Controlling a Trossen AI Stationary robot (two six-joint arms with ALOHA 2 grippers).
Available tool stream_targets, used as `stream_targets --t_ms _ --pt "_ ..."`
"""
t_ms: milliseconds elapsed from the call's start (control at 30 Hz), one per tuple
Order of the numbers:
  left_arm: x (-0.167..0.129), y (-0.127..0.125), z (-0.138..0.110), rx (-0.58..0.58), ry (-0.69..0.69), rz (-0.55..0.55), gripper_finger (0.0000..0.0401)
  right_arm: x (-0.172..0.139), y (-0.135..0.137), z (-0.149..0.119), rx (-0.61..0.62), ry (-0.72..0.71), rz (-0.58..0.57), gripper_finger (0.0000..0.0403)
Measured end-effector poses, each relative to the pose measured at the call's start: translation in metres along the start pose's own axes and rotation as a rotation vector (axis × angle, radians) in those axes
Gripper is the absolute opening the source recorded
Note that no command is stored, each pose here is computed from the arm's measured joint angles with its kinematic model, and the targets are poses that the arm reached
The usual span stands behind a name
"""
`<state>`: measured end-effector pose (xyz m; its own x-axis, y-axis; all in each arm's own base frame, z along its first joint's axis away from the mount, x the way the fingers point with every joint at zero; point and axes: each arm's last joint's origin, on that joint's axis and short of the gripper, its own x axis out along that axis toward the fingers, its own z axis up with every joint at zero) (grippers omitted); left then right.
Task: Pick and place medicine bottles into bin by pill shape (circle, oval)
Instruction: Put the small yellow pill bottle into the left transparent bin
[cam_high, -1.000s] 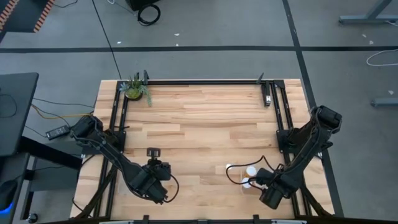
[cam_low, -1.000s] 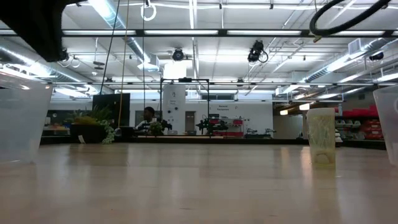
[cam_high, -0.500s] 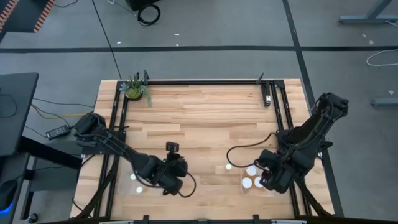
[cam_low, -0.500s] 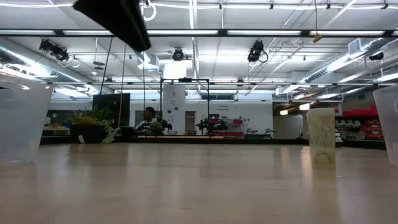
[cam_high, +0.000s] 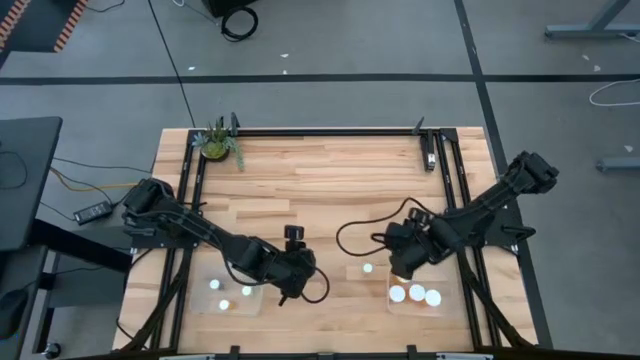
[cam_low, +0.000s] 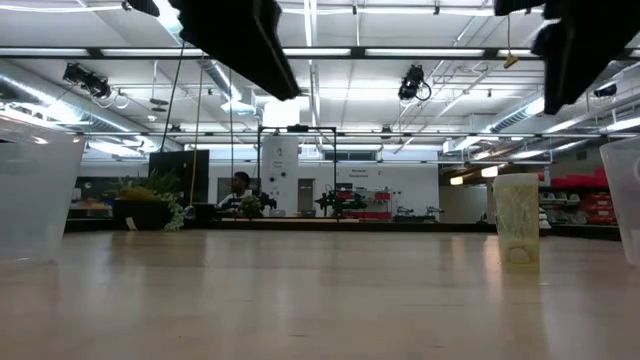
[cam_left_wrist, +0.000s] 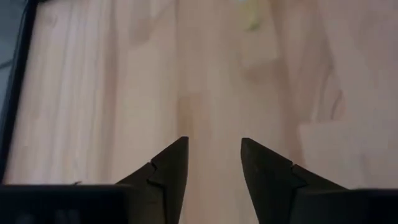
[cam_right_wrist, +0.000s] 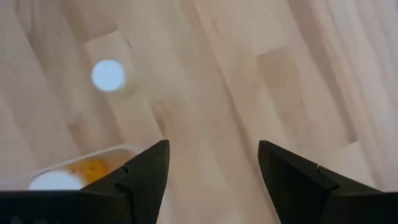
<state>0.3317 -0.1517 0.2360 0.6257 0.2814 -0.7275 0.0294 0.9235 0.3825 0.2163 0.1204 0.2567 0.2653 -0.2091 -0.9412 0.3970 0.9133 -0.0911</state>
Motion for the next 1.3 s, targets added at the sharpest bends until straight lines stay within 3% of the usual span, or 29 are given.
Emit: stream_targets --t_ms 133,300,467,767,1000,1300 --pt "0.016 -0.002 -0.001 -0.014 -0.078 -0.041 0.0174 0.004 -0.009 0.013 -0.054 -0.009 -0.003 0.0252" --pt "0.03 0.005 0.004 -0.064 -0.118 -0.057 0.019 0.015 -0.009 0.021 -0.117 -0.047 0.078 0.0252" --pt "0.049 0.005 0.007 -0.087 -0.148 -0.086 0.0198 0.041 -0.012 0.009 -0.152 -0.013 0.104 0.0249" --pt "0.091 -0.01 0.01 -0.07 -0.247 -0.117 0.0191 0.083 -0.025 -0.02 -0.144 -0.107 0.242 0.0222" --pt "0.111 -0.004 0.016 -0.119 -0.346 -0.113 0.0199 0.094 -0.025 -0.02 -0.192 -0.183 0.281 0.0212" --pt "0.128 0.0 0.022 -0.204 -0.454 -0.166 0.0243 0.099 -0.02 -0.018 -0.244 -0.205 0.308 0.0211"
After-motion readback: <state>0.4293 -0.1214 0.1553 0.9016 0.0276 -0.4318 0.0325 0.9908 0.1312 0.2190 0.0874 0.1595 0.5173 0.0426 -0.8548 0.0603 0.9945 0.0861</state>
